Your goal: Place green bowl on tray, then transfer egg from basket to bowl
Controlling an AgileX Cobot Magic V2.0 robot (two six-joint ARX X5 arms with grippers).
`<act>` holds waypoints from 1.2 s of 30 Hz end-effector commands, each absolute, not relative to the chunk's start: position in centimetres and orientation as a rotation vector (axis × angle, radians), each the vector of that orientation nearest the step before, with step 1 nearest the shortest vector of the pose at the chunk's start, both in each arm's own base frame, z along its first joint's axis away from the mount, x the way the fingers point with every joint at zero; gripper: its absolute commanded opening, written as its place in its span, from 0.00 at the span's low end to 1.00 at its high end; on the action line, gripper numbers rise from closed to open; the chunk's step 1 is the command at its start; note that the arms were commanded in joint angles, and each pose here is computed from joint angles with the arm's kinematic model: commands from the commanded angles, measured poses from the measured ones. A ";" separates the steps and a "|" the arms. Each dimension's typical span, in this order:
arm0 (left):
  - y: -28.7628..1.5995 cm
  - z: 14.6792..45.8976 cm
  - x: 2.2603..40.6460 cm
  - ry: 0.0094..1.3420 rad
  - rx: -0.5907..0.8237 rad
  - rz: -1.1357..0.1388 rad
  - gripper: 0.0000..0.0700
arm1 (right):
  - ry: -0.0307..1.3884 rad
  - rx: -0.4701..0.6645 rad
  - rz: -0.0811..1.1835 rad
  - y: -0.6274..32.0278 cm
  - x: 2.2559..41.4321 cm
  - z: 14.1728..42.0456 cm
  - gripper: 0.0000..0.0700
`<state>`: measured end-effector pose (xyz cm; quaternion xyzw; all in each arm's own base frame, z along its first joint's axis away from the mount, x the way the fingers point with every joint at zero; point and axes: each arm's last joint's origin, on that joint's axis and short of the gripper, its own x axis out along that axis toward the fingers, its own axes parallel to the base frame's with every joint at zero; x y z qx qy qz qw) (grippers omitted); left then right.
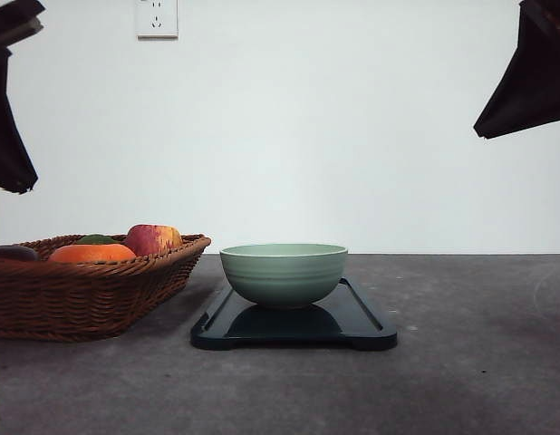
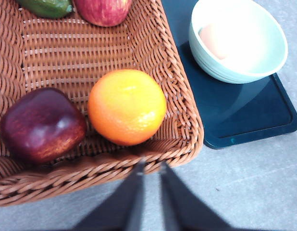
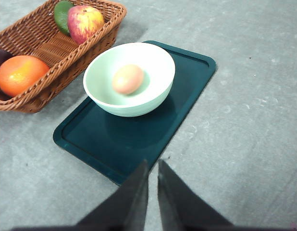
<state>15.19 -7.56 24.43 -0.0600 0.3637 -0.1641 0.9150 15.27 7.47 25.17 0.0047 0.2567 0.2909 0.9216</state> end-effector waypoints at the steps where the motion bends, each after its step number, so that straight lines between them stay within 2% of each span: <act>1: -7.7 24.6 15.3 0.739 -0.124 -0.342 0.00 | 0.508 0.010 0.605 7.6 15.3 25.5 0.02; 14: -7.6 24.8 15.2 0.724 -0.108 -0.347 0.00 | 0.503 0.011 0.605 7.6 15.4 25.5 0.02; 16: -7.1 24.9 15.4 0.680 -0.069 -0.342 0.00 | 0.503 0.011 0.606 7.6 15.4 25.5 0.02; 20: -5.3 24.5 15.2 0.552 -0.119 -0.269 0.00 | 0.502 0.011 0.606 7.6 15.4 25.5 0.02; 26: -2.2 22.2 12.9 0.332 -0.147 -0.137 0.00 | 0.502 0.011 0.606 7.6 15.4 25.5 0.02; 31: -0.5 19.1 11.0 0.242 -0.163 -0.026 0.00 | 0.502 0.011 0.606 7.6 15.4 25.5 0.02; 36: 0.2 16.9 10.0 0.176 -0.170 0.033 0.00 | 0.502 0.011 0.606 7.6 15.4 25.5 0.02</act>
